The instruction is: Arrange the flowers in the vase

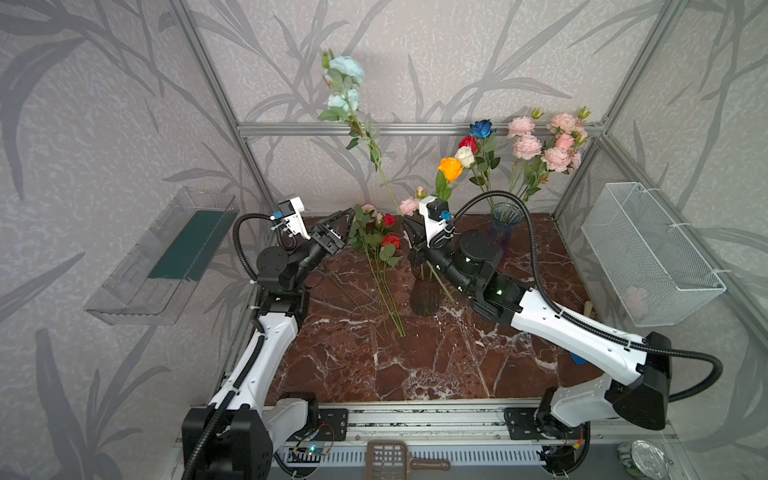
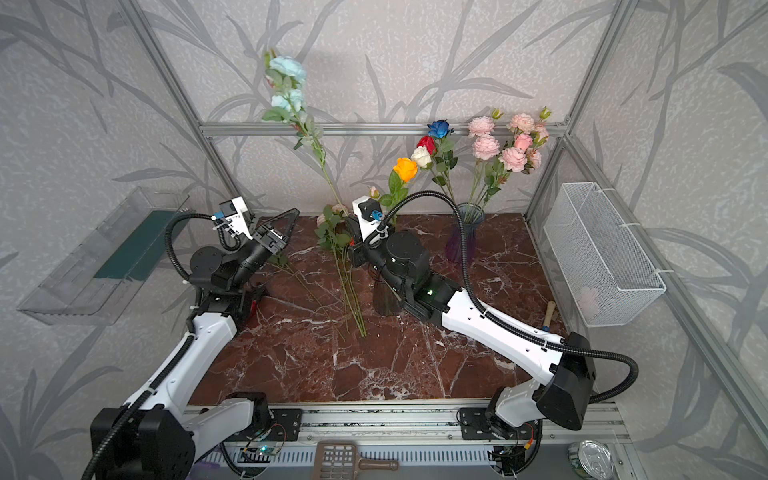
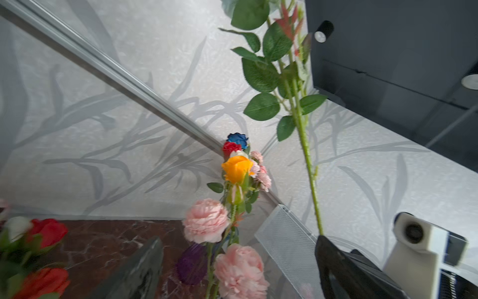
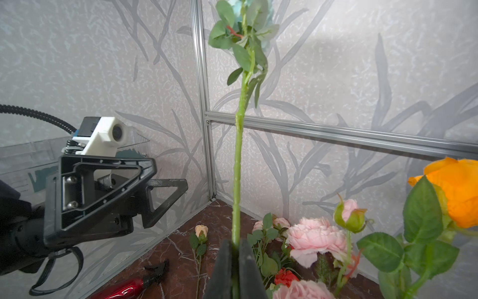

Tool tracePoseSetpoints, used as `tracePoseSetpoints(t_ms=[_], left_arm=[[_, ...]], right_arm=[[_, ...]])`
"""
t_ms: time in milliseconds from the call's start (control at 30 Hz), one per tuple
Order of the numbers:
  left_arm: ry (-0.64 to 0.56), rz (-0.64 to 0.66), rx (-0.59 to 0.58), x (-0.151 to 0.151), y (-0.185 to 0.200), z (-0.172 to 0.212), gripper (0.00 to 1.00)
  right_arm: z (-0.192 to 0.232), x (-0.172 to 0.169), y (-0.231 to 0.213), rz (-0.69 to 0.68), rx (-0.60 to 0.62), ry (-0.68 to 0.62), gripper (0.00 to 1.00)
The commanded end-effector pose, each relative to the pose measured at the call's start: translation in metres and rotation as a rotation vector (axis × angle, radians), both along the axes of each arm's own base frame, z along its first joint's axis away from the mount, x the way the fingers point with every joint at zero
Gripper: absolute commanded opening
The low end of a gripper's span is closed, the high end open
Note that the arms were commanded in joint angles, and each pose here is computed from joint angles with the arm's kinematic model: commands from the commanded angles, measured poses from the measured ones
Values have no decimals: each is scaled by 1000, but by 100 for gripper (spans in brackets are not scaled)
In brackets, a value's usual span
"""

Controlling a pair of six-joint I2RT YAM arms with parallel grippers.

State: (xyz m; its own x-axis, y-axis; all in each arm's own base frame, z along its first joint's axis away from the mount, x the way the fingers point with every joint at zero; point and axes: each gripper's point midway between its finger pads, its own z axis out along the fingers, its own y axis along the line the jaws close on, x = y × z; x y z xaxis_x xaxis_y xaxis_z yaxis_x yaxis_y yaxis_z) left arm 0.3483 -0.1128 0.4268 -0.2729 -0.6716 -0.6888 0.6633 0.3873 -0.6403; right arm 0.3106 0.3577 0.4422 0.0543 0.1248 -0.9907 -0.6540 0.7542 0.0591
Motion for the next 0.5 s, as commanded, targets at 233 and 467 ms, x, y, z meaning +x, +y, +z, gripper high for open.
tracePoseSetpoints(t_ms=[233, 467], left_arm=[[-121, -303, -71, -24, -25, 32, 84], [-146, -316, -68, -30, -26, 37, 71]], right_arm=[[4, -8, 13, 98, 93, 52, 0], [-10, -5, 32, 152, 96, 122, 0]])
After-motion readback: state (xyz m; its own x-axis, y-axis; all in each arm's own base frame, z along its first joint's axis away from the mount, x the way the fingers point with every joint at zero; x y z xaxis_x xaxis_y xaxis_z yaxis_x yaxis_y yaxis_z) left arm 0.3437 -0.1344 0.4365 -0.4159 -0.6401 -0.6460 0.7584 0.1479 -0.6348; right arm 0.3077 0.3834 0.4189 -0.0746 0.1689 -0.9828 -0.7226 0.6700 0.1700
